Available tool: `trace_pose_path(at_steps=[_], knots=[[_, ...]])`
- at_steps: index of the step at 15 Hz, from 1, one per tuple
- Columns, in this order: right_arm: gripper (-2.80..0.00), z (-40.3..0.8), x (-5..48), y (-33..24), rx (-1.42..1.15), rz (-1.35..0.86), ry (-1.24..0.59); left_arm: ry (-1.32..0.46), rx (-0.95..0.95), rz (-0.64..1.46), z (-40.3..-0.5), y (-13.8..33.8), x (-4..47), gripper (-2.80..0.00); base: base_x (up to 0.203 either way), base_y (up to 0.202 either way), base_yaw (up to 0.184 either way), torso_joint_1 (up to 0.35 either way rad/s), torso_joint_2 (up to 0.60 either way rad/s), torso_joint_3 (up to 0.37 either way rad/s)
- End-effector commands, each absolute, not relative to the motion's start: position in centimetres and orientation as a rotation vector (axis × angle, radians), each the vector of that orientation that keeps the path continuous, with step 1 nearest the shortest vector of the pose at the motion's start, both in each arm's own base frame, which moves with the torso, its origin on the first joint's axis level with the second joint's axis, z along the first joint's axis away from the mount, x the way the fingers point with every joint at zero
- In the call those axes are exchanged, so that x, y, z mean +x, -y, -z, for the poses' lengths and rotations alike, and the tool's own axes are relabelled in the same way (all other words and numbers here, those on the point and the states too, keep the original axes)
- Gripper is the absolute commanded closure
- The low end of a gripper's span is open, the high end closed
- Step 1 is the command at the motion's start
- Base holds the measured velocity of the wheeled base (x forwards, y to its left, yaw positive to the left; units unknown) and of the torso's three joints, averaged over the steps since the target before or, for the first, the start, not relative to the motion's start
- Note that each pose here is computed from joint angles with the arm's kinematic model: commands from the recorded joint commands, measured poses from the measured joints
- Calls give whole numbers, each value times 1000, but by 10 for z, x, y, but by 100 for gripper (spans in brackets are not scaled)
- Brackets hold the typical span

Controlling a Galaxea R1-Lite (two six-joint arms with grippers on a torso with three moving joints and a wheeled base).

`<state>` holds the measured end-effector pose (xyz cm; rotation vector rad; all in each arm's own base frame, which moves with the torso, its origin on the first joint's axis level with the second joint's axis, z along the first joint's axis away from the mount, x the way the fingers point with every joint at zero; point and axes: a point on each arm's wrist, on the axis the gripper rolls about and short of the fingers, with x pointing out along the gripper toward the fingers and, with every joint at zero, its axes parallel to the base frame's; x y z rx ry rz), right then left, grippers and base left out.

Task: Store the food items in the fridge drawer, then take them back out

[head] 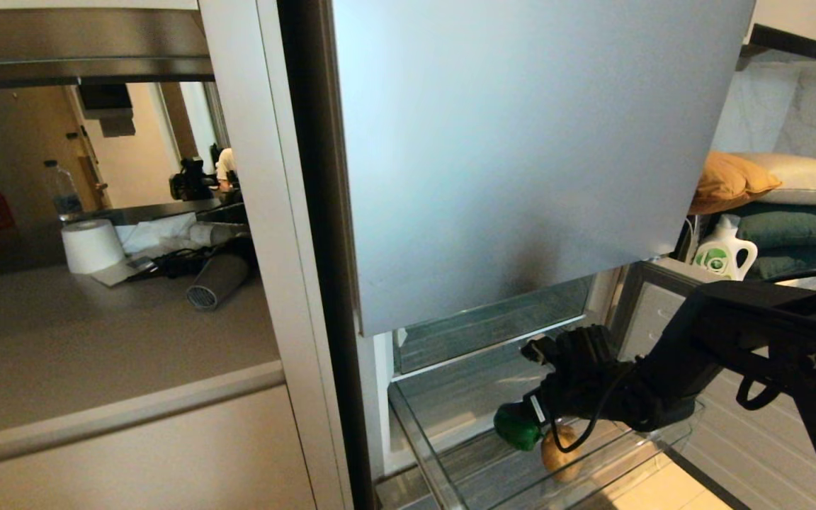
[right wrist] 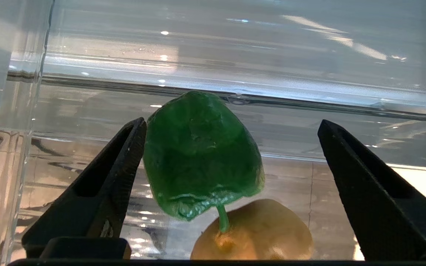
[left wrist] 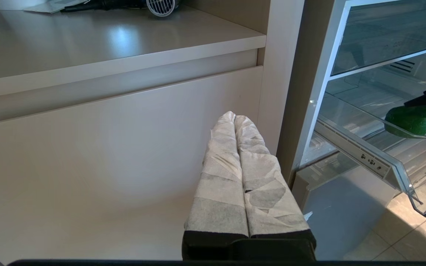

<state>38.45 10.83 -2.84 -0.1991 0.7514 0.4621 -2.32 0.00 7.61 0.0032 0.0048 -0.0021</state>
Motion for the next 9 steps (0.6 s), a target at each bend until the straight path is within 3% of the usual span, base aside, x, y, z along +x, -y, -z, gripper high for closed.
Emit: trace_pose_path(at_steps=[1, 9], knots=[[-280, 34, 385, -110, -202, -470, -759, -5, 3, 2, -76, 0, -23, 0, 0, 0, 0, 0, 0, 0], [-280, 35, 381, -110, -267, -471, -813, -5, 3, 2, -76, 0, -23, 0, 0, 0, 0, 0, 0, 0]])
